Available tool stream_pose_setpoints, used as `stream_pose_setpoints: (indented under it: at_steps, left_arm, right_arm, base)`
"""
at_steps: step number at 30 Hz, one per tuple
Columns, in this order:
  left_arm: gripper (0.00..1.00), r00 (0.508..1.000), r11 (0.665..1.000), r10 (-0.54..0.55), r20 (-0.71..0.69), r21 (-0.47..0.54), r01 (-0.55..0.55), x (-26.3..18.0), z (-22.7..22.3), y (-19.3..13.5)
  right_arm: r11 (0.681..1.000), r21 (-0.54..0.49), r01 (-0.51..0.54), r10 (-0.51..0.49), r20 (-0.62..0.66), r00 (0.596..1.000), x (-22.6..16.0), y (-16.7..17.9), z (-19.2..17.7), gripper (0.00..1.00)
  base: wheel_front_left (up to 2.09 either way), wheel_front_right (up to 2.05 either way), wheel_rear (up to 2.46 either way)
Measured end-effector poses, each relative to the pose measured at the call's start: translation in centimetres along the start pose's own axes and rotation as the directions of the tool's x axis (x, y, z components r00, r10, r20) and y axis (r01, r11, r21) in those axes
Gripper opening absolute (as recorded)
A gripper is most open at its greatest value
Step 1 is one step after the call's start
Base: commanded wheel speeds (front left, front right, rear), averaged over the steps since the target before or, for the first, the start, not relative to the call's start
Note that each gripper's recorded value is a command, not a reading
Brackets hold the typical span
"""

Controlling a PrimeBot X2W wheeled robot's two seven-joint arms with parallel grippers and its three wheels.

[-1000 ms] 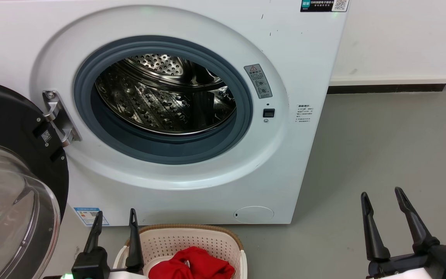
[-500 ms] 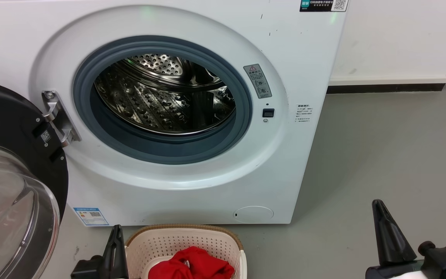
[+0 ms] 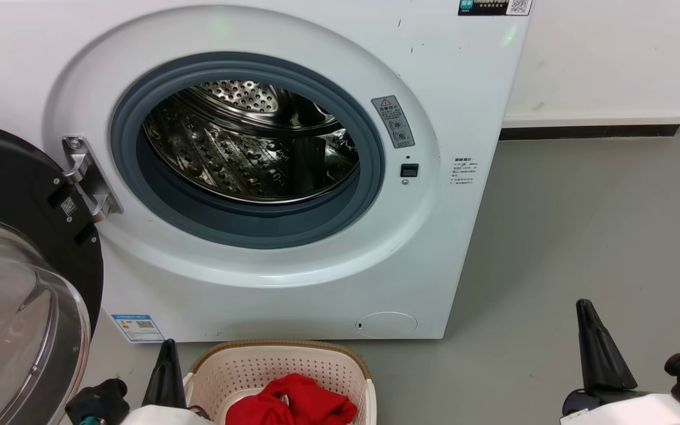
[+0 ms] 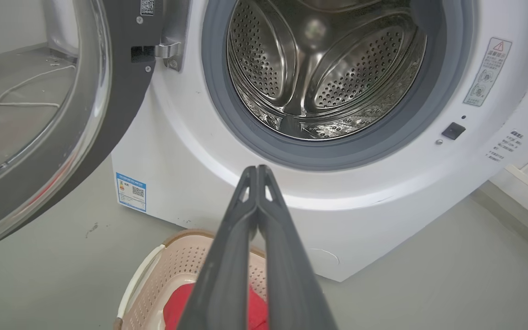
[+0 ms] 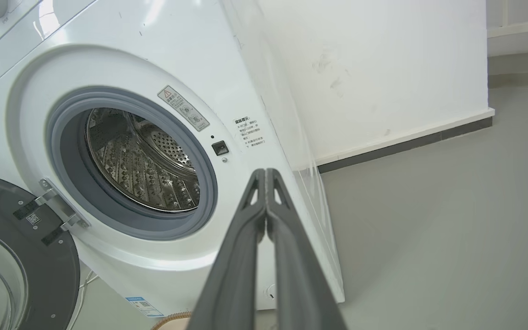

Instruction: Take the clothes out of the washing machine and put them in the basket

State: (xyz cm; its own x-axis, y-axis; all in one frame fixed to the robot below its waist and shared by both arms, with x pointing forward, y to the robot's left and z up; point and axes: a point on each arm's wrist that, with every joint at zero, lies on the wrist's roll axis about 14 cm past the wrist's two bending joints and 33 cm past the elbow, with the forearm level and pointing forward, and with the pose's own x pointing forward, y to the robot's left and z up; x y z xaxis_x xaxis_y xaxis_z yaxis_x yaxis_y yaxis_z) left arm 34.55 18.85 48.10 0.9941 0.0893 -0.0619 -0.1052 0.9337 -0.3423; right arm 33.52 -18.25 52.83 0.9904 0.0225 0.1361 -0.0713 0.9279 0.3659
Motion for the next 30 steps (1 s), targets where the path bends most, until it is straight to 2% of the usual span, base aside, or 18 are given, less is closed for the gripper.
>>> stream_pose_setpoints:
  at_steps: [3, 4, 15, 30]
  left_arm:
    - [0.00, 1.000, 0.999, 0.008, -0.014, -0.052, -0.009, 0.0, -0.2, 0.2]
    - [0.00, 1.000, 0.994, 0.008, -0.019, -0.105, -0.010, 0.4, -0.1, 0.2]
    - [0.00, 0.999, 0.960, 0.010, -0.048, -0.278, -0.023, 0.9, -0.2, 0.4]
    - [0.00, 0.998, 0.879, -0.009, -0.064, -0.476, -0.023, 1.7, 0.1, 0.3]
  right_arm:
    - [0.999, 0.052, 0.012, -0.012, -0.009, 1.000, 0.1, -0.3, -0.2, 0.00]
    - [0.995, 0.102, 0.021, -0.020, -0.012, 1.000, 0.4, -0.4, -0.2, 0.00]
    - [0.961, 0.269, 0.061, -0.052, -0.041, 0.998, 0.9, -1.2, -0.8, 0.00]
    - [0.884, 0.458, 0.097, -0.076, -0.065, 0.995, 1.8, -1.8, -1.1, 0.00]
  base:
    - [0.00, 0.00, 0.00]
    - [0.00, 0.00, 0.00]
    - [0.00, 0.00, 0.00]
    - [0.00, 0.00, 0.00]
